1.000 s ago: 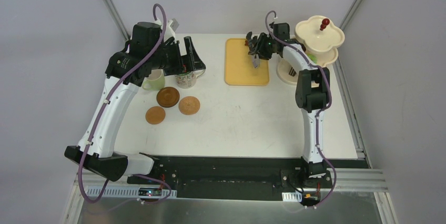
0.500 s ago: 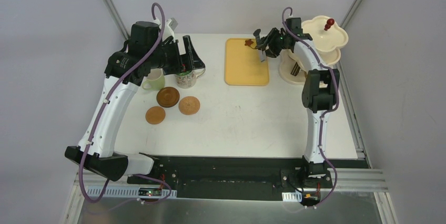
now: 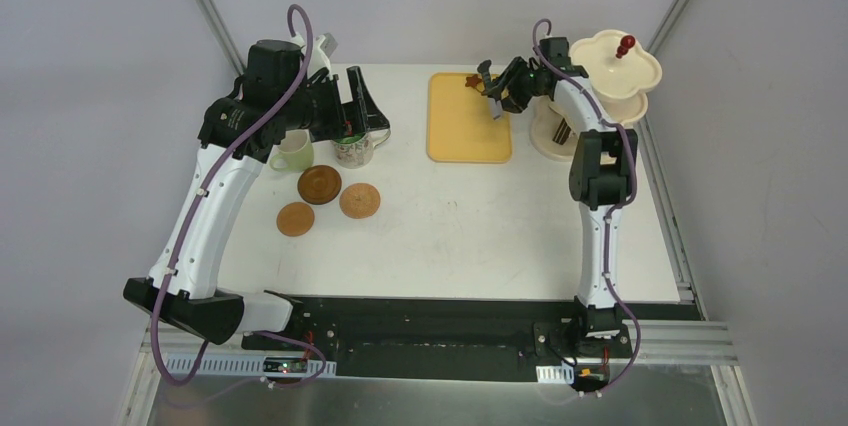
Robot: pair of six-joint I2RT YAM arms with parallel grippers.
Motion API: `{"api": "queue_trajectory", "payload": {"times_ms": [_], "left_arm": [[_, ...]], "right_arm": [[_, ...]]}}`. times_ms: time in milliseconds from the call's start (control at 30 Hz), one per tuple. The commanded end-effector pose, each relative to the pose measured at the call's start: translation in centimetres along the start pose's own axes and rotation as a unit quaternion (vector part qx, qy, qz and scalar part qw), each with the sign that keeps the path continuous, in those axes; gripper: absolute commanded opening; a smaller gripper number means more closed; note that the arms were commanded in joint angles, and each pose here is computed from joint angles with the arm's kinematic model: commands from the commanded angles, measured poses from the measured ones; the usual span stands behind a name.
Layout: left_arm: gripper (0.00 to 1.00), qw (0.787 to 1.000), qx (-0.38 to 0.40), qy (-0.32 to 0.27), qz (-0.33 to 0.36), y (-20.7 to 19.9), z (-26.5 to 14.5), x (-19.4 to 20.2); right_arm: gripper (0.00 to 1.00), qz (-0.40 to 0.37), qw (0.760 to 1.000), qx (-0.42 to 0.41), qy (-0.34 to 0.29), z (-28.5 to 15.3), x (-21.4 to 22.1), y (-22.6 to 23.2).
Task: Serve the afternoon tea
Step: Pick up the desert from the tray.
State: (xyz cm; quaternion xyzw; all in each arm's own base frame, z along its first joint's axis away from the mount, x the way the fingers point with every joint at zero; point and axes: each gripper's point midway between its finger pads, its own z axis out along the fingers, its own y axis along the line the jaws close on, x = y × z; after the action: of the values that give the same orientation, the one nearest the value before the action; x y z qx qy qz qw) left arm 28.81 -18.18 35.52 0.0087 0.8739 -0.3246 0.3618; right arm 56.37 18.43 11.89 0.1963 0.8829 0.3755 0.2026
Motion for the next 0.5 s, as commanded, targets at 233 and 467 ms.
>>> {"api": "queue_trajectory", "payload": {"times_ms": [233,467], "left_arm": [[0.91,1.0,0.014,-0.015,0.016,-0.4,-0.5,-0.9],[0.91,1.0,0.012,-0.015,0.015,-0.3,-0.5,-0.9]], "right_arm": [[0.53,-0.007,1.0,-0.011,0.002,1.1,-0.3,1.1],[0.53,-0.036,0.999,0.002,-0.015,2.0,-0.1,1.5]]}}
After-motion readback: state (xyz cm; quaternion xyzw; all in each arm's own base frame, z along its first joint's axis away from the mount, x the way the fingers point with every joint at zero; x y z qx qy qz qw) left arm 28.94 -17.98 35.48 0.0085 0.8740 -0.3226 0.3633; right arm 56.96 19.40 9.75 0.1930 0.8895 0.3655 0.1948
